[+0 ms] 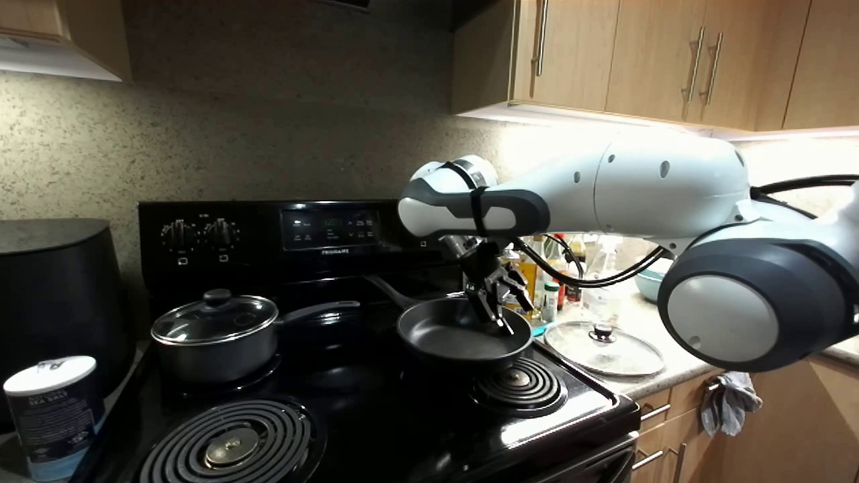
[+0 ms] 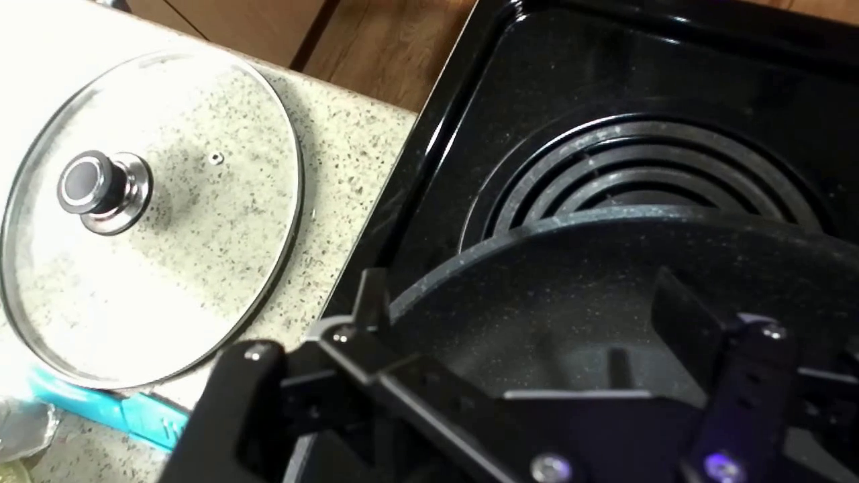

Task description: Move the pan backwards

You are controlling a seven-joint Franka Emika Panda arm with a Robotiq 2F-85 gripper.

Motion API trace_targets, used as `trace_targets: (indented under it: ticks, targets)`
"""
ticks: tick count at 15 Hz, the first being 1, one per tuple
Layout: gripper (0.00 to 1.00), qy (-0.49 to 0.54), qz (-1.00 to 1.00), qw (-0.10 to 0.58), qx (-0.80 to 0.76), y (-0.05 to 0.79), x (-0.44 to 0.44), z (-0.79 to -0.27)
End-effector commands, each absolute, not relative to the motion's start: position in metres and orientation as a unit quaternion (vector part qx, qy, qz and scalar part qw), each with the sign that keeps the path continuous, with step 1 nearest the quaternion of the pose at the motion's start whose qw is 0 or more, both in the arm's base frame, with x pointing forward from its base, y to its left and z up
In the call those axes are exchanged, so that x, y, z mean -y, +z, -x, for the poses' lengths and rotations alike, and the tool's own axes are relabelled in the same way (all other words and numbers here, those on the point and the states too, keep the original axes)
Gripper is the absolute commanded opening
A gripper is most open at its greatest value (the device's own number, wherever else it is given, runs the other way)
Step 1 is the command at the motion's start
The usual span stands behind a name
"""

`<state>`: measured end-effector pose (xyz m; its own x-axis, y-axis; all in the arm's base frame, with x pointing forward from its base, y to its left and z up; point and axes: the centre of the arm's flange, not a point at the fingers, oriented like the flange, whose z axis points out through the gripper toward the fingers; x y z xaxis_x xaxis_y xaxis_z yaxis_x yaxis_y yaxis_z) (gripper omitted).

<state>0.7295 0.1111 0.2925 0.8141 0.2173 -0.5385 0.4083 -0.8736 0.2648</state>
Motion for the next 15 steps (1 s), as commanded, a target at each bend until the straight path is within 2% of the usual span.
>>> trace_targets:
  ticks: [1, 5, 6, 8, 9, 10, 15]
  targets:
    - [1.0, -0.265, -0.946, 0.138, -0.123, 0.278, -0.073, -0.731]
    - [1.0, -0.265, -0.954, 0.065, -0.125, 0.253, -0.048, -0.744]
    - [1.0, -0.27, -0.949, 0.098, -0.13, 0.26, -0.05, -0.735]
    - [1.0, -0.268, -0.952, 0.076, -0.129, 0.255, -0.044, -0.737]
    - [0.75, -0.268, -0.952, 0.074, -0.13, 0.255, -0.044, -0.737]
    - [0.74, -0.265, -0.953, 0.078, -0.127, 0.256, -0.046, -0.738]
    - [0.42, -0.233, -0.964, 0.092, -0.091, 0.26, -0.048, -0.748]
